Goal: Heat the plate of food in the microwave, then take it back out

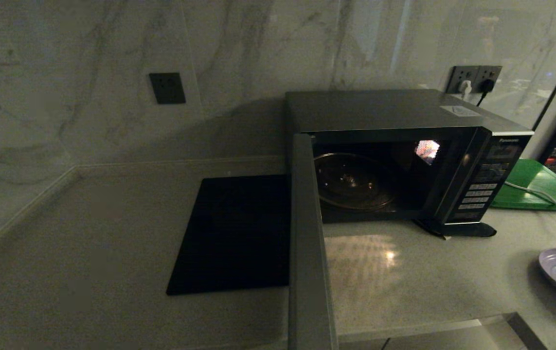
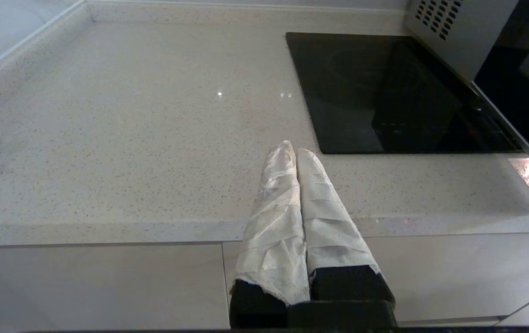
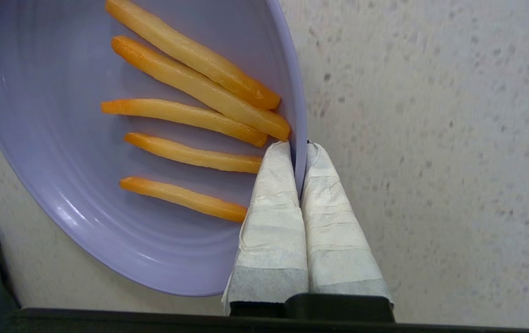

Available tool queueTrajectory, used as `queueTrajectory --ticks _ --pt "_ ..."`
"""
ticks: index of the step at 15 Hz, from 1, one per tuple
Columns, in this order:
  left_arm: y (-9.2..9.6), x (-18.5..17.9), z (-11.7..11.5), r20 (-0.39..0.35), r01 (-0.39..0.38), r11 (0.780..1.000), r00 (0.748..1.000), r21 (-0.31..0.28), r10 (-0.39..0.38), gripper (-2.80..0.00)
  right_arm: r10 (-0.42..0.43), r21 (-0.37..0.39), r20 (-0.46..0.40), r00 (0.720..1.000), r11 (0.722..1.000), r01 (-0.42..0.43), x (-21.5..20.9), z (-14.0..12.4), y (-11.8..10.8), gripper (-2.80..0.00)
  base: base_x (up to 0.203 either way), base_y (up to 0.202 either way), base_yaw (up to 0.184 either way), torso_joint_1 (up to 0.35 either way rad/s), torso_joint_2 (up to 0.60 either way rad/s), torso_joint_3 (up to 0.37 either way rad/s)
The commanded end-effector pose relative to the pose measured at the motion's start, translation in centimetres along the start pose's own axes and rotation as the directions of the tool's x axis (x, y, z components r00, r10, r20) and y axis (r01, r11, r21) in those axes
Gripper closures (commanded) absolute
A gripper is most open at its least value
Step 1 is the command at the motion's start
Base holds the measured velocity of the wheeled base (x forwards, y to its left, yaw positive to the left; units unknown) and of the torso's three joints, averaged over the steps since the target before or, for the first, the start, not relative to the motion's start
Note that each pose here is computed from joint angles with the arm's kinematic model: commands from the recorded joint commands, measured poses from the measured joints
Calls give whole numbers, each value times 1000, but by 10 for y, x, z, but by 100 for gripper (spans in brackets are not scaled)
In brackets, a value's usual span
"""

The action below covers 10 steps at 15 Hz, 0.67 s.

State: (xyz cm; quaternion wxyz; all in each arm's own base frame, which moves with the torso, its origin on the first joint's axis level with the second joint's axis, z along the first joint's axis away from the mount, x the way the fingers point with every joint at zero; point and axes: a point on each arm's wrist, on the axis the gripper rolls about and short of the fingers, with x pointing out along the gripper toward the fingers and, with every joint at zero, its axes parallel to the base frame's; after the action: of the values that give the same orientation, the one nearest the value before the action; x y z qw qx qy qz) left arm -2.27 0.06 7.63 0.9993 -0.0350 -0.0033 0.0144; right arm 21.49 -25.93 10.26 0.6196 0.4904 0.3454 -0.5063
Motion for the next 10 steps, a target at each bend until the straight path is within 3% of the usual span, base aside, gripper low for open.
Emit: queueTrajectory --ticks 1,10 --pt "0 0 0 1 -1 1000 1000 -1 1 0 -11 6 -9 1000 1000 11 5 1 0 0 0 0 0 0 0 0" --pt "0 0 0 1 0 1000 1000 -1 0 0 -22 -3 -17 1000 1000 22 10 2 -2 0 0 0 0 0 0 0"
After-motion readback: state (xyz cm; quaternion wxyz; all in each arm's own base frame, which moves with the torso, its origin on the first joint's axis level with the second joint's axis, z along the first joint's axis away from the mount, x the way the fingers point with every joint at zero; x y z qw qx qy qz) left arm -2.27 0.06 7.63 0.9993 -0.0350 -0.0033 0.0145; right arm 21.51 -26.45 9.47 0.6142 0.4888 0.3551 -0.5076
